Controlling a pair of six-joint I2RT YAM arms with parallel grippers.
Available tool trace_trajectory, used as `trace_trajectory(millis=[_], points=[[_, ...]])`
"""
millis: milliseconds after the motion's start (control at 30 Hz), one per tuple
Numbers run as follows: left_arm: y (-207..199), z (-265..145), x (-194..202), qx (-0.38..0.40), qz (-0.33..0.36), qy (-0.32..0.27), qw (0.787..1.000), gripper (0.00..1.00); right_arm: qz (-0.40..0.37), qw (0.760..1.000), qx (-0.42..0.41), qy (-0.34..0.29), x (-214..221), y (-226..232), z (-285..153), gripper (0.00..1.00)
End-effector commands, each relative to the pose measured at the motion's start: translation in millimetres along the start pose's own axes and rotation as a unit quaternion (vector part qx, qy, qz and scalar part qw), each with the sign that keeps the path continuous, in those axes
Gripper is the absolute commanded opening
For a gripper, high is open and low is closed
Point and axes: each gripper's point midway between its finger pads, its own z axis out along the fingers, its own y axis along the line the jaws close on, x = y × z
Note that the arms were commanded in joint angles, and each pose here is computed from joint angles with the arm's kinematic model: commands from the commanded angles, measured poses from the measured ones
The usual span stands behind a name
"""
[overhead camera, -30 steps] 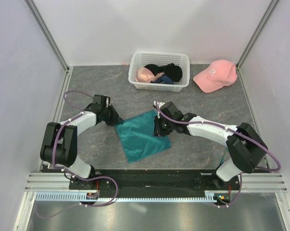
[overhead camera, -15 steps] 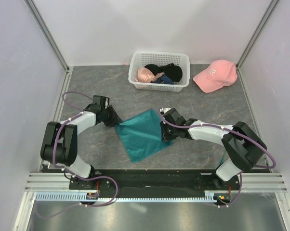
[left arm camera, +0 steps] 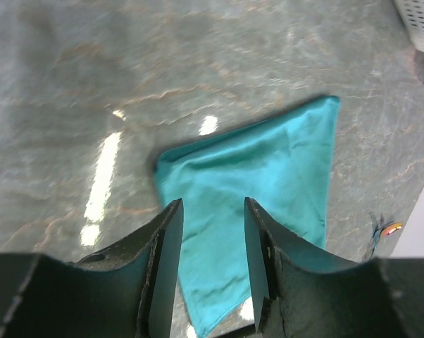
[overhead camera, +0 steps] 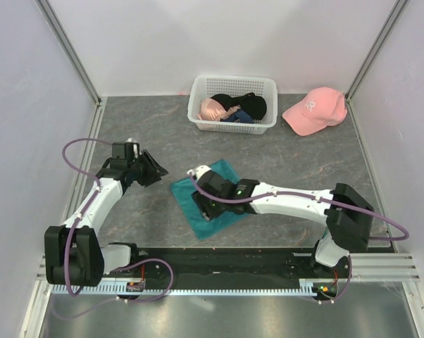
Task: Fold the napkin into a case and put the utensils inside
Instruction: Pick up the lower triangle-folded napkin from the center of the board.
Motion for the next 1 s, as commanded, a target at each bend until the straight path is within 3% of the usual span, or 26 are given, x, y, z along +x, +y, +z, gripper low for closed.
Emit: trace_trajectory(millis=[0, 300, 733, 967], points=[[6.7, -9.3, 7.8, 0.008, -0.041, 0.022, 0.999, 0.47, -0.035, 0.999, -0.001, 0.029, 12.4, 41.4, 8.9, 0.54], [7.5, -11.6, 8.9, 0.008, -0.043, 0.025, 0.999, 0.48, -0.084, 0.994, 0.006, 0.075, 42.3, 72.8, 35.6, 0.52], [6.9, -14.3, 3.9, 0.033, -0.048, 0.018, 0.998, 0.5, -0.094, 0.99, 0.039, 0.102, 64.5, 59.6, 56.4, 0.48], [9.4, -13.1, 4.0, 0.03, -0.048, 0.019, 0.998, 0.51, -0.102, 0.985, 0.066, 0.118, 80.4, 46.8, 64.2, 0.39]])
